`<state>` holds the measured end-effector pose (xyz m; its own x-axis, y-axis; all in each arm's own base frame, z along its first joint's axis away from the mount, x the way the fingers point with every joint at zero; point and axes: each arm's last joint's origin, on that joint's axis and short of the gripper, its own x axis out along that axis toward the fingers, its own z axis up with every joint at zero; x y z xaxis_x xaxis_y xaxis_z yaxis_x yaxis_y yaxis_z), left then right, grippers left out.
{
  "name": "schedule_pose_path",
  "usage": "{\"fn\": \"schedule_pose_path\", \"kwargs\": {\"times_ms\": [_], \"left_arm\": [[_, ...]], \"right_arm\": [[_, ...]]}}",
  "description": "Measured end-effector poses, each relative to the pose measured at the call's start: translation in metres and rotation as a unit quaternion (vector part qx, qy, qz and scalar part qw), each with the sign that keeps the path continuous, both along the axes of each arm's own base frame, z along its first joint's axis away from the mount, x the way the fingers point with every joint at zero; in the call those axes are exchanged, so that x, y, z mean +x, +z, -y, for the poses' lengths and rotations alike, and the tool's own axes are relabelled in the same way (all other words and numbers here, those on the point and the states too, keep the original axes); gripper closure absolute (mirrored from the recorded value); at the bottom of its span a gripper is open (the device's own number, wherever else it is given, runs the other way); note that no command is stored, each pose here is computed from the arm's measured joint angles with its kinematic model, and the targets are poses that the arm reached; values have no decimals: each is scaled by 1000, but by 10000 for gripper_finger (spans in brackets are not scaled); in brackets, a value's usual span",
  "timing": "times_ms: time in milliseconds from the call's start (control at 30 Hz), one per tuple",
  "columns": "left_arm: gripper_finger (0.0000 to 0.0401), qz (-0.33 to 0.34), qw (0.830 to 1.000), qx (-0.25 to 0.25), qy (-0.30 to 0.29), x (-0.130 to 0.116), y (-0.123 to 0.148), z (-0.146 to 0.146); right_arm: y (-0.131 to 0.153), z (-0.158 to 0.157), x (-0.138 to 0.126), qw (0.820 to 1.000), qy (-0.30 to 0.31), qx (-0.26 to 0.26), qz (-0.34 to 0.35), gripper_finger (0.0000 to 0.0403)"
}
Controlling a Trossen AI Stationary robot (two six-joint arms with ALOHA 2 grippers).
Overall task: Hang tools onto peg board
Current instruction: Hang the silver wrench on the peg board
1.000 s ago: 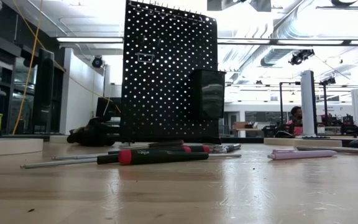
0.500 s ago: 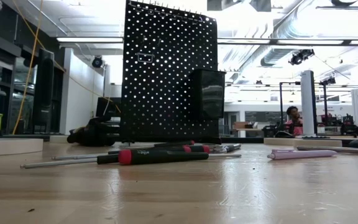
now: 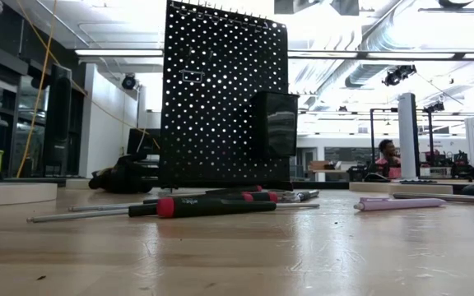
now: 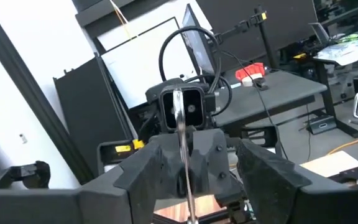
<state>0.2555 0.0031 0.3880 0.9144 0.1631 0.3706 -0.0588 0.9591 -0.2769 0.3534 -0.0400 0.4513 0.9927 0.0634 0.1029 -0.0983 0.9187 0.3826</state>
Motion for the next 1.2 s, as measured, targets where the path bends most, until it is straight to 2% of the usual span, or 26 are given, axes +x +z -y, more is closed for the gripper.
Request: {"fn": "schedule_pose_path", "kwargs": {"times_ms": [467, 600, 767, 1033, 1200], "left_arm": [[400, -20, 1000, 0, 2, 21, -6, -1], [400, -12, 1000, 3, 11, 18, -2, -3], [400, -11, 1000, 4, 13, 17, 0, -5], [399, -23, 1000, 2, 10, 18, -3, -5], [363, -40, 999, 7, 18, 14, -3, -6]], "right_arm": [[1, -1, 0, 1000, 14, -6, 7, 207], [1, -1, 0, 1000, 13, -12, 7, 254], [0, -1, 0, 1000, 19, -22, 4, 381], [0, -1, 0, 999, 28, -22, 1, 396], [1, -2, -4, 999, 28, -22, -7, 399]]}}
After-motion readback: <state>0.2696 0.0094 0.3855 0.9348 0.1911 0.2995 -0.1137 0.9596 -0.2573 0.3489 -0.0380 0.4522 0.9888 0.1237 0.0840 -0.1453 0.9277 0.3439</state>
